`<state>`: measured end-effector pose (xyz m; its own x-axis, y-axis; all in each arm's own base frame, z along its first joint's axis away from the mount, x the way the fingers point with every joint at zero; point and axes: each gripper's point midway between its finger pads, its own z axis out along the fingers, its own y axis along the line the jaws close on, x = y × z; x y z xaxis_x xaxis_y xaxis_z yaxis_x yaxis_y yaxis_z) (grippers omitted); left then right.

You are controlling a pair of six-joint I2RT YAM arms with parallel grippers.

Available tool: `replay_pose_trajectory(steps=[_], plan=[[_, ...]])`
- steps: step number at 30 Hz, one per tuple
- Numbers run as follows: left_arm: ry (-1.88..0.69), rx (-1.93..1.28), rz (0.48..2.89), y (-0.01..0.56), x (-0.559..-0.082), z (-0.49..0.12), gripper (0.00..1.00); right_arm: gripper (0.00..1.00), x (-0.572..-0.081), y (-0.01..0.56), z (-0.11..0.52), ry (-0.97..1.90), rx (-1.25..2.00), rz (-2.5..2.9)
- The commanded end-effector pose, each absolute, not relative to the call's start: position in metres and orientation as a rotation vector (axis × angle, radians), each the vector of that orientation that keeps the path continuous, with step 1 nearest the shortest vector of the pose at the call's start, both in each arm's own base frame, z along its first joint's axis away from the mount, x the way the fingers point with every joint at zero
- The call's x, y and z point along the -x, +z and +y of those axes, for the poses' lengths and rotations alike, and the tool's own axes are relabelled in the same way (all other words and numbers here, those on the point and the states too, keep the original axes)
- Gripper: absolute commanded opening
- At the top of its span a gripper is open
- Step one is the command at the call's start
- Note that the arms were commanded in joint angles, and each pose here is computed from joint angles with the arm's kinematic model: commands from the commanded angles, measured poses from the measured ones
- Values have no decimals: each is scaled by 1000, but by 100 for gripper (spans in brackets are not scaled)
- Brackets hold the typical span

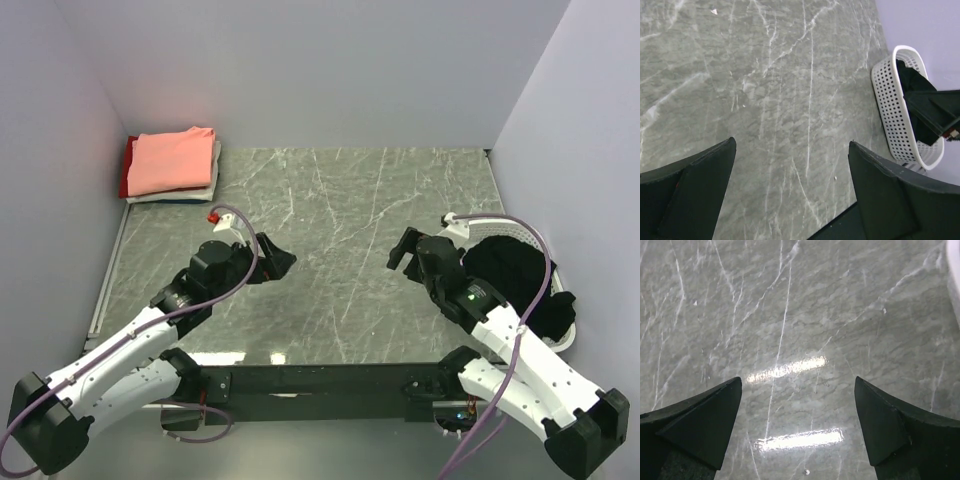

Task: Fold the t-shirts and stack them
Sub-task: Grab the tshirt from the pile

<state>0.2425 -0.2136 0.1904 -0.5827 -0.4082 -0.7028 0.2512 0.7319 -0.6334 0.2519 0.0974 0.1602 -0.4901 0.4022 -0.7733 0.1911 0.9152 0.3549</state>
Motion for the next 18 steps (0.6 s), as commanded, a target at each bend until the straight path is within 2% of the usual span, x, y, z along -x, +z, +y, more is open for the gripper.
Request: replay_pose_trajectory(steps=[1, 6, 10, 14, 18], plan=[[-964, 38, 1995, 216, -236, -226, 99, 99, -264, 193, 85, 223, -497, 2004], [-1011, -26, 2014, 224, -226, -232, 99, 99, -286, 196, 46, 61, -612, 2017], [-1022, -44, 2013, 234, -218, -229, 99, 99, -304, 188, -13, -79, -771, 2024], [-1014, -33, 2013, 237, -216, -225, 99, 99, -302, 176, -81, -179, -1015, 1964], [-1009, -54, 2015, 237, -214, -225, 99, 99, -295, 148, -111, -245, -1183, 1963]])
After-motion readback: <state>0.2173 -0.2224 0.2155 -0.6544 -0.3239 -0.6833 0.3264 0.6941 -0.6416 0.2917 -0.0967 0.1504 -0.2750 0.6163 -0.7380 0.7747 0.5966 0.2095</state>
